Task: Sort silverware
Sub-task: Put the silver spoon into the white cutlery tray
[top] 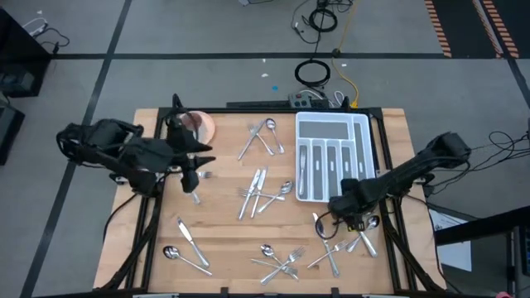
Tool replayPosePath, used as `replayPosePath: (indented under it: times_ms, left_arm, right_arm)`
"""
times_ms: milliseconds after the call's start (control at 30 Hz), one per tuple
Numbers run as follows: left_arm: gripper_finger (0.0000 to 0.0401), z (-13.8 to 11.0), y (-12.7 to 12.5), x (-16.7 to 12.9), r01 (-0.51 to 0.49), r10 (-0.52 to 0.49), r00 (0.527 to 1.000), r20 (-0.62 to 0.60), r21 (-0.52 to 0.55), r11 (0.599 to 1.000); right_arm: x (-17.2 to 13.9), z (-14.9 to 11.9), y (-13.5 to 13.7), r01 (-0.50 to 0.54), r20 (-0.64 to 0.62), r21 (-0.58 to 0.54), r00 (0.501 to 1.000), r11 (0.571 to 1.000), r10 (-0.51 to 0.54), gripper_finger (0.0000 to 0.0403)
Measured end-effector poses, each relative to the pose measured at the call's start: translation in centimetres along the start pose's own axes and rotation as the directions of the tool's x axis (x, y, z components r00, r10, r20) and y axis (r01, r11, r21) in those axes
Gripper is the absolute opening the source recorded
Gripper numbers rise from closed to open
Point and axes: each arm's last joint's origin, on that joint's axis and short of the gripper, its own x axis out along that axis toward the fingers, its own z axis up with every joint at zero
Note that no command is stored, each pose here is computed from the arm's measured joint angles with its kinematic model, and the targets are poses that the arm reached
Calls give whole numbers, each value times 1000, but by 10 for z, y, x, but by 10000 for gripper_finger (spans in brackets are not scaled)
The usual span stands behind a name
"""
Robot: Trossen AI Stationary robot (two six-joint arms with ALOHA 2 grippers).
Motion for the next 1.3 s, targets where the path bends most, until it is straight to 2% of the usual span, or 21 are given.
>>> replayPosePath:
  times_ms: [200, 500, 633, 767, 967, 1000, 1167, 1300]
  left_arm:
    - [132, -9, -8, 8, 1, 0, 999, -36, 41, 999]
    - [132, -9, -7, 9, -48, 48, 999, -9, 42, 998]
    - [132, -9, -7, 9, -50, 50, 999, -8, 42, 998]
    - [132, -9, -7, 9, -53, 53, 999, -6, 34, 998]
    - [132, -8, -6, 9, -86, 86, 996, 11, 20, 996]
    - [132, -8, -6, 9, -93, 93, 996, 14, 20, 995]
    - [132, -8, -6, 9, -108, 107, 994, 21, 24, 994]
    - [132, -8, -5, 9, -127, 126, 992, 27, 27, 992]
  right_arm:
    - [0, 1, 5, 2, 37, 33, 999, 999, -3, 283]
    - [-32, 7, 8, -31, 167, 82, 986, 996, 17, 283]
    - [-40, 6, 8, -50, 195, 101, 980, 994, 30, 267]
    - [-33, -1, 5, -2, 50, 162, 999, 987, -6, 210]
    - [-26, 2, 6, 5, 16, 174, 1000, 985, -7, 34]
    - [-26, 3, 6, 10, 19, 174, 1000, 985, -13, 19]
    - [-26, 4, 2, 24, 20, 222, 999, 975, -29, 20]
    - [-26, 2, -1, 82, 3, 256, 996, 963, -86, 5]
